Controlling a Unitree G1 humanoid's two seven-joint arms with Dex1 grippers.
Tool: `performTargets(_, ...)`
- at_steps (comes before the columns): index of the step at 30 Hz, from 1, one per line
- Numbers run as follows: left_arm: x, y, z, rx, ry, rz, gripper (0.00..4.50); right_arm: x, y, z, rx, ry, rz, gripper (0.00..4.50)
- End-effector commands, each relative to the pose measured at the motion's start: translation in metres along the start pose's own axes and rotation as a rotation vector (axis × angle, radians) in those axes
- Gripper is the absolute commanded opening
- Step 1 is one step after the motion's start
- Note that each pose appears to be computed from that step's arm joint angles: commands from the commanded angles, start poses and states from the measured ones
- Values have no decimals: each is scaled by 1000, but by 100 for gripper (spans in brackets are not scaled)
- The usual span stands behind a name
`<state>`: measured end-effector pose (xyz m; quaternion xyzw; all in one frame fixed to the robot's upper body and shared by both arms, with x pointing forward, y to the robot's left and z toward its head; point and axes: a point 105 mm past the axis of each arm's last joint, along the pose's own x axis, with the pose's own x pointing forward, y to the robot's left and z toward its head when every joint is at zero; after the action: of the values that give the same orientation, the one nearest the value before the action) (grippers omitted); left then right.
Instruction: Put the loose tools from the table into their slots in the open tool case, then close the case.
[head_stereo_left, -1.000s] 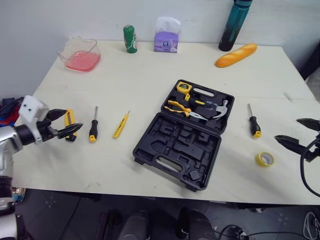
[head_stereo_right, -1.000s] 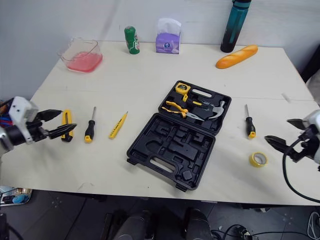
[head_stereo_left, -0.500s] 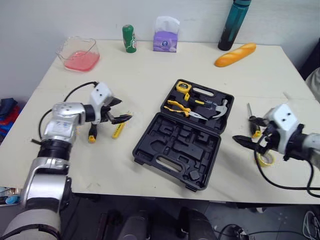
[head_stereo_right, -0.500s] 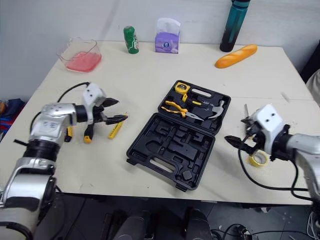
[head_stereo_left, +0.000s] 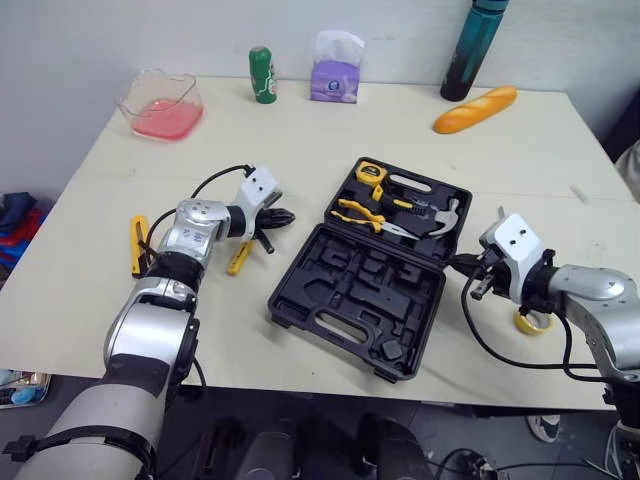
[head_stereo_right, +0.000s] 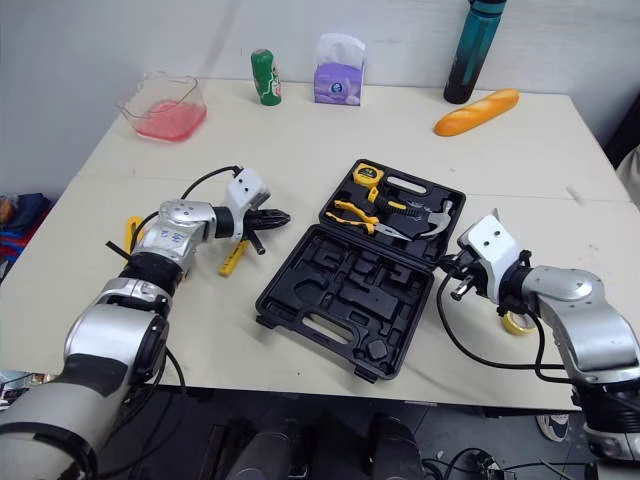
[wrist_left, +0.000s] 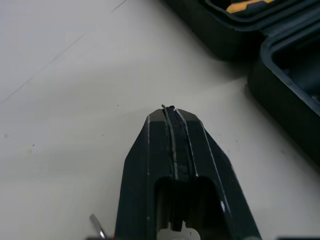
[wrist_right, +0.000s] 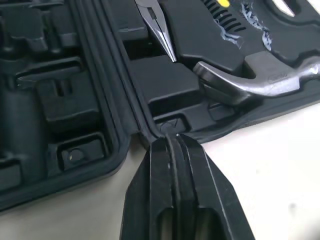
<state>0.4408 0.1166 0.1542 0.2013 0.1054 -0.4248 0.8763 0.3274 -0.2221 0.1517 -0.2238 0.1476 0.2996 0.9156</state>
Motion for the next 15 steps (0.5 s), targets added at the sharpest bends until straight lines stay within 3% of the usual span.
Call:
performTargets(1, 10, -7, 17, 32, -34, -35, 8, 2, -1, 10, -21, -15, 0, 0)
performTargets(15, 31, -29, 20, 38, -26, -104, 8, -12, -3, -4, -14, 60, -5, 0)
